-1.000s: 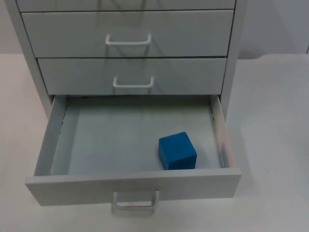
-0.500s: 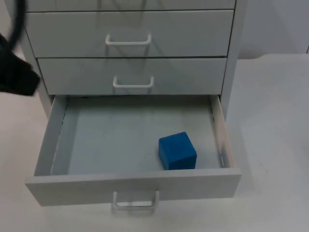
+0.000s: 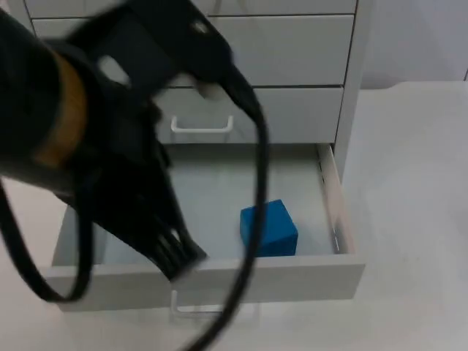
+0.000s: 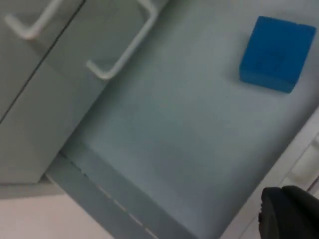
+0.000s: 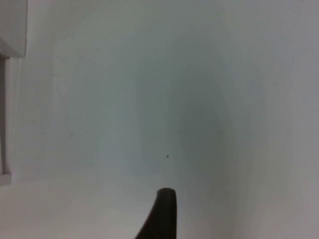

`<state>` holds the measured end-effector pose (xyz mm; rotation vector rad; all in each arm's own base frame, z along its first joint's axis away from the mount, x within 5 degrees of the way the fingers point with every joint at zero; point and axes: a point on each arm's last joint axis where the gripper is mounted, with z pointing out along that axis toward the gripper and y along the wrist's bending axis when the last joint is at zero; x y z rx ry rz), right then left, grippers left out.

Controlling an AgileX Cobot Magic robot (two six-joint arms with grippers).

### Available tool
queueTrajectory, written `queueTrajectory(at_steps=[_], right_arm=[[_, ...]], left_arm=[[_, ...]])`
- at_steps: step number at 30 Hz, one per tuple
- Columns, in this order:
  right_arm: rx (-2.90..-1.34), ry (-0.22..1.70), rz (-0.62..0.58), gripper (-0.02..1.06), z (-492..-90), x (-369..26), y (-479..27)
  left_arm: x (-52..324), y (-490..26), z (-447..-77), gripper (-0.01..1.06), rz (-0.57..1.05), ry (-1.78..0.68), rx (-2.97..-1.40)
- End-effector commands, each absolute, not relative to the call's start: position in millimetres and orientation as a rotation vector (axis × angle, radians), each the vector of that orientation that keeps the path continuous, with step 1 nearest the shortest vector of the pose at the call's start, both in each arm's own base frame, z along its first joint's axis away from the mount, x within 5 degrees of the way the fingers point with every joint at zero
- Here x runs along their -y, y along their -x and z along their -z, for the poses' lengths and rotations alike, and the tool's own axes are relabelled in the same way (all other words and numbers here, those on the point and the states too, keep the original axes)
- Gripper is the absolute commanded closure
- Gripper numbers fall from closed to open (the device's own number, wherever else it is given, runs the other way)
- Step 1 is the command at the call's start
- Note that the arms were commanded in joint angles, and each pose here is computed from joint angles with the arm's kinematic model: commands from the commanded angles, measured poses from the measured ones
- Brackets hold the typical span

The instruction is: Open the drawer with the left hand, place the block into the drawer with the right hand, then close the drawer with the left hand.

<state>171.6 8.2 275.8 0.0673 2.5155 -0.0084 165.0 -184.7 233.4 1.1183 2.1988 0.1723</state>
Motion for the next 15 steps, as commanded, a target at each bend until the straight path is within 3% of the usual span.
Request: queueTrajectory(at_steps=[1,8,15], right_arm=[[-2.513,-0.067,0.014,0.28,-275.6,-7.0,-170.3],[-2.515,-0.07,0.011,0.28,-275.5,-7.2,-170.2],[-2.513,-0.069,0.01,0.28,-275.5,-7.2,-170.3]], left_arm=[[199.8,-163.4,-220.0,1.05,-0.219,-1.198,-2.148],[223.1,-168.9,-173.0,1.05,-0.374,-1.394,-2.085],[233.0,-168.8,-140.8,1.05,-0.357,-1.502,-2.109]])
